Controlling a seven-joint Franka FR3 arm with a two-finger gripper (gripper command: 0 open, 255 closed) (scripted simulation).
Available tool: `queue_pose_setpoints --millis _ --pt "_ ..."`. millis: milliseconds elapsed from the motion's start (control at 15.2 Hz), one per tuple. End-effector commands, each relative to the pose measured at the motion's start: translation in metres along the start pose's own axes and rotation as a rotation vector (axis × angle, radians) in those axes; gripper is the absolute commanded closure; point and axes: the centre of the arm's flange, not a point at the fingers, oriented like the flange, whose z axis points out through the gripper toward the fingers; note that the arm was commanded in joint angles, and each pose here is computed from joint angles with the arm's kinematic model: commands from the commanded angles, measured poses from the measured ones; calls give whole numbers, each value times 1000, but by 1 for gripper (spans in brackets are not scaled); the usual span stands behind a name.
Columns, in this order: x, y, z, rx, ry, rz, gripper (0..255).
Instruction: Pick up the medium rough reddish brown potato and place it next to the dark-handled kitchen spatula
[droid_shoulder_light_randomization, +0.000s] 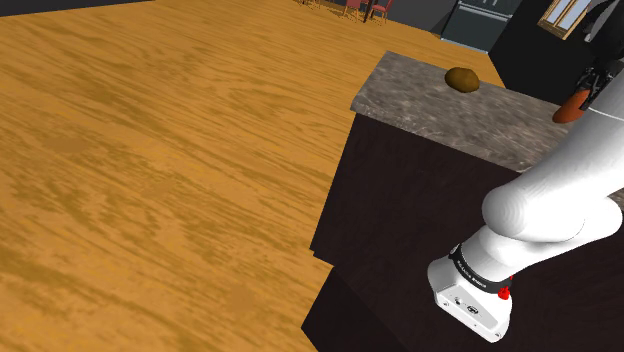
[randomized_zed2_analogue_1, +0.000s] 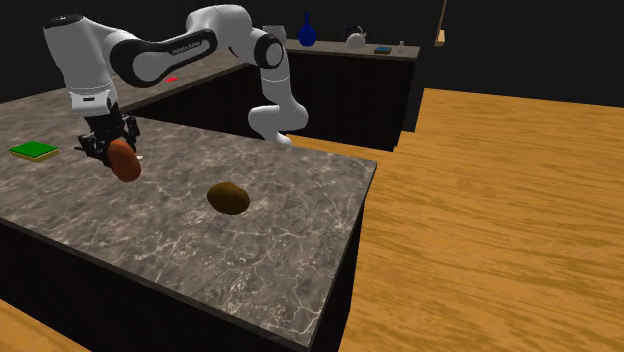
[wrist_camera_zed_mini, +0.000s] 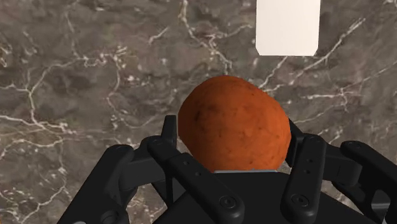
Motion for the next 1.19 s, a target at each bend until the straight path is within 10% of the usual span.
queue_pose_setpoints --millis 0,528,594,1122 --pt "4 1 17 14 3 -3 255" --pt "4 1 17 14 3 -3 255" --pt "3 2 17 14 3 -3 0" --pt "4 2 -23 14 3 -3 0"
